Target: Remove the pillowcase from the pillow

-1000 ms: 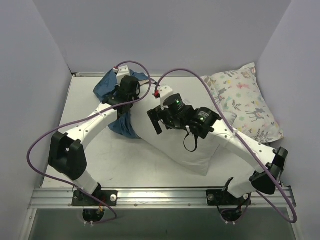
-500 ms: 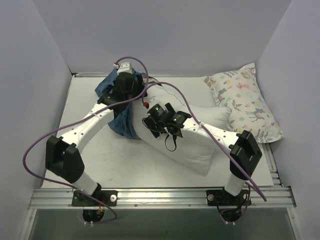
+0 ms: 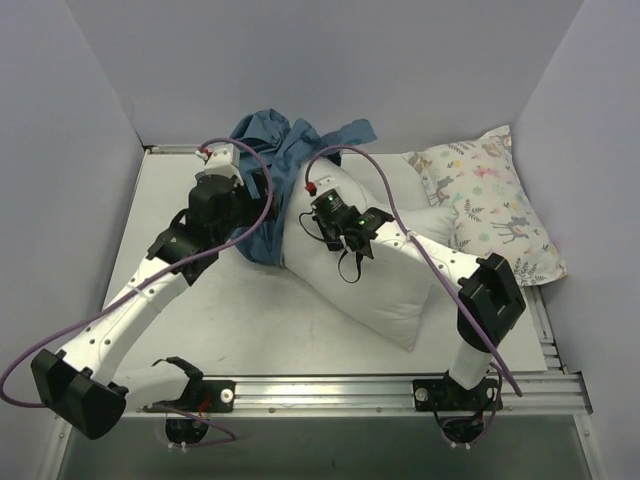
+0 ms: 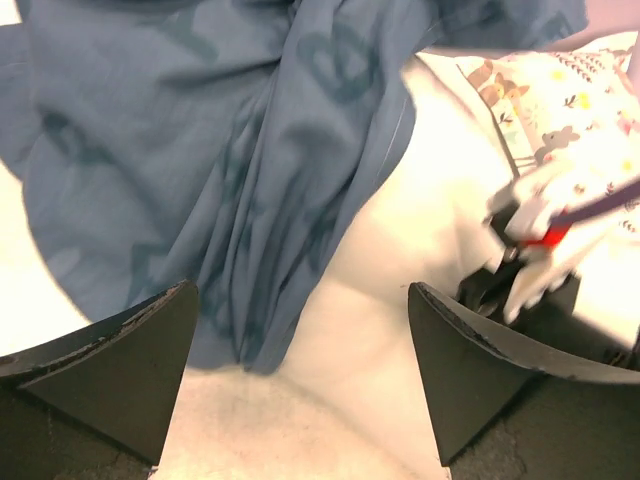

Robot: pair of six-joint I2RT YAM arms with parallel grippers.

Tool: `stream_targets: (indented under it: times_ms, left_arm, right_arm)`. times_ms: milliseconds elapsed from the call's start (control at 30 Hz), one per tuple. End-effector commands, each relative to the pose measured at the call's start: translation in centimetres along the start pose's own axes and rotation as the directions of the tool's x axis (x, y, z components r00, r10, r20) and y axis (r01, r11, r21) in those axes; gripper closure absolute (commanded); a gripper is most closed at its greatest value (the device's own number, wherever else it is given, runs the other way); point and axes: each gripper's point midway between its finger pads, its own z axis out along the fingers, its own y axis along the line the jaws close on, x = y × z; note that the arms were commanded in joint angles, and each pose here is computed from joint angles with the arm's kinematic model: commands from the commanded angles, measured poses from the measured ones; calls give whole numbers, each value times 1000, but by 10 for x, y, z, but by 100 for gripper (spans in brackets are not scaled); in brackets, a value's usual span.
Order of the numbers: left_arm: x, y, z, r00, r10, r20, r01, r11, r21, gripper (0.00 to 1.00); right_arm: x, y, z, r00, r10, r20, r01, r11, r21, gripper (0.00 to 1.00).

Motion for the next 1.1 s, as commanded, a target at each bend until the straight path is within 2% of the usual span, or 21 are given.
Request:
stream_targets:
  times_ms: [0, 67, 200, 300, 367, 433, 500, 567, 600, 700, 733, 833, 967, 1067]
  left_arm:
    - [-3, 10, -13, 998, 39, 51, -37, 999, -25, 6]
    - [16, 28, -7, 998, 69, 3, -68, 993, -100, 5]
    - [65, 46, 14, 992, 80, -93, -92, 987, -134, 5]
    - [95, 48, 31, 987, 78, -138, -92, 990, -103, 5]
    - [102, 38, 39, 988, 70, -139, -77, 996, -46, 4]
    - [110, 41, 43, 991, 53, -121, -59, 997, -46, 3]
    - [106, 55, 47, 994, 51, -98, -64, 990, -128, 3]
    - [108, 76, 50, 991, 62, -121, -91, 963, -254, 6]
    - [95, 86, 50, 995, 63, -84, -87, 941, -328, 11]
    - [88, 108, 49, 997, 51, -64, -75, 896, -438, 30]
    - [80, 117, 49, 998, 45, -48, -63, 876, -479, 49]
    - [68, 137, 44, 999, 42, -12, -41, 822, -569, 74]
    - [59, 175, 46, 1000, -10, 18, 20, 748, -663, 92]
    - [62, 196, 50, 1000, -21, 8, 20, 705, -709, 99]
  right_arm:
    - [31, 12, -6, 991, -8, -132, -2, 997, -74, 100]
    - [24, 13, -16, 993, 2, -122, -14, 995, -100, 100]
    - [4, 12, -39, 997, 24, -68, -32, 993, -110, 100]
    - [-11, 8, -58, 1000, 0, -26, -2, 997, -76, 100]
    - [-18, 8, -68, 1000, -4, -11, 3, 997, -79, 100]
    - [-23, 8, -78, 1000, 3, 2, -3, 996, -94, 100]
    - [-28, 11, -88, 1000, -1, 23, 3, 994, -113, 100]
    - [-34, 11, -102, 999, -2, 49, 8, 993, -119, 100]
    - [-36, 10, -110, 998, -3, 59, 11, 992, -123, 100]
    - [-43, 7, -127, 996, -4, 86, 15, 992, -128, 100]
    - [-45, 5, -133, 995, -10, 99, 23, 992, -126, 100]
    - [-50, 2, -148, 992, -12, 123, 28, 991, -131, 100]
    - [-54, -7, -161, 989, -10, 146, 28, 992, -123, 100]
    - [-56, -13, -168, 987, -7, 159, 24, 994, -110, 100]
